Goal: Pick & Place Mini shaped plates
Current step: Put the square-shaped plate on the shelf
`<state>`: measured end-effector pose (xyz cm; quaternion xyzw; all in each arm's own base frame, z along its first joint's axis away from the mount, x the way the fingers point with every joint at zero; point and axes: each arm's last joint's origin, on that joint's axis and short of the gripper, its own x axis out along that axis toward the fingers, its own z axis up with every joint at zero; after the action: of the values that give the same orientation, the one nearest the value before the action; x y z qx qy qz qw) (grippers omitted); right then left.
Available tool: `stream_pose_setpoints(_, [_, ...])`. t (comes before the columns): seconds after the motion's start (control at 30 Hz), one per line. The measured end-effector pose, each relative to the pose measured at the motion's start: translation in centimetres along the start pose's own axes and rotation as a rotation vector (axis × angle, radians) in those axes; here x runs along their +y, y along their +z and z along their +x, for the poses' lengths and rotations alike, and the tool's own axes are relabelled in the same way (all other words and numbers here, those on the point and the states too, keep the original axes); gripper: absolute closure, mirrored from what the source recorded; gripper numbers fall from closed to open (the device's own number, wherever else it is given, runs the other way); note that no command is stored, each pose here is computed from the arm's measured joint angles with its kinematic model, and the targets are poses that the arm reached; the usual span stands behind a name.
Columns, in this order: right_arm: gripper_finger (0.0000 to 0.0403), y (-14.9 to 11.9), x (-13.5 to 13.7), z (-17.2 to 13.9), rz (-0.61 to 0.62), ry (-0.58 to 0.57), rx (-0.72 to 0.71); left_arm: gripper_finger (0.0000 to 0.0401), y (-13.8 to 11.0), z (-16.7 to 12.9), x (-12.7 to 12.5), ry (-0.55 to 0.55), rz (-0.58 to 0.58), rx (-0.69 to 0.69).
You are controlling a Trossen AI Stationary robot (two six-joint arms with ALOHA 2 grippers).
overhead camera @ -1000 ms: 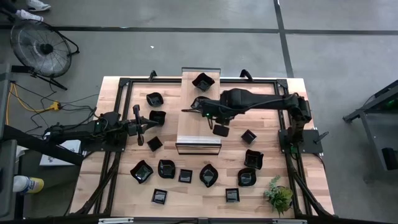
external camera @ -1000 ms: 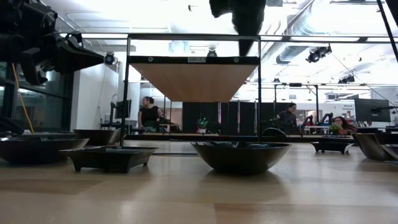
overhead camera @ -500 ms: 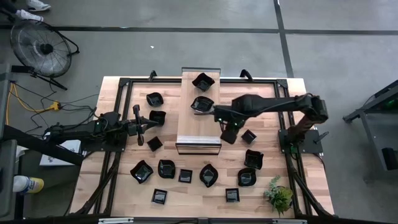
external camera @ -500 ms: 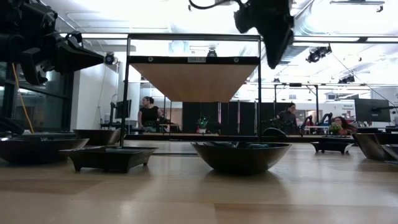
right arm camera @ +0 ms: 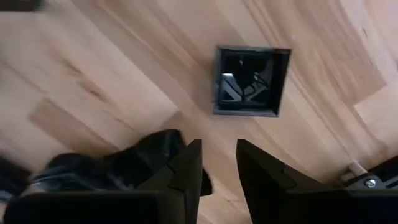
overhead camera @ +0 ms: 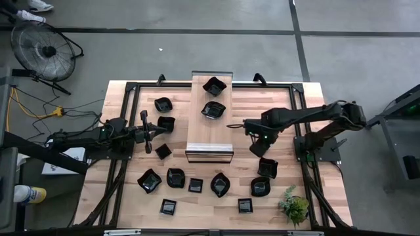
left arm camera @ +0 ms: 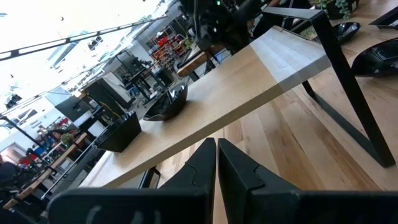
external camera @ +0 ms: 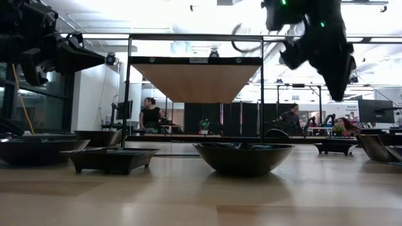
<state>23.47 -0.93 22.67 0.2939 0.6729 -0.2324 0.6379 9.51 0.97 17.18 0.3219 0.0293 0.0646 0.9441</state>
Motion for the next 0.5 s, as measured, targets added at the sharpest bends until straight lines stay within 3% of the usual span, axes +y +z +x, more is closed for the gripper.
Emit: stream_pose_setpoints(0.5, [0.0308, 1.0, -4.1, 4.8, 0.023, -0.043, -0.012, 0.0389, 0.0, 0.0, 0.0, 0.000, 0.000, 0.000])
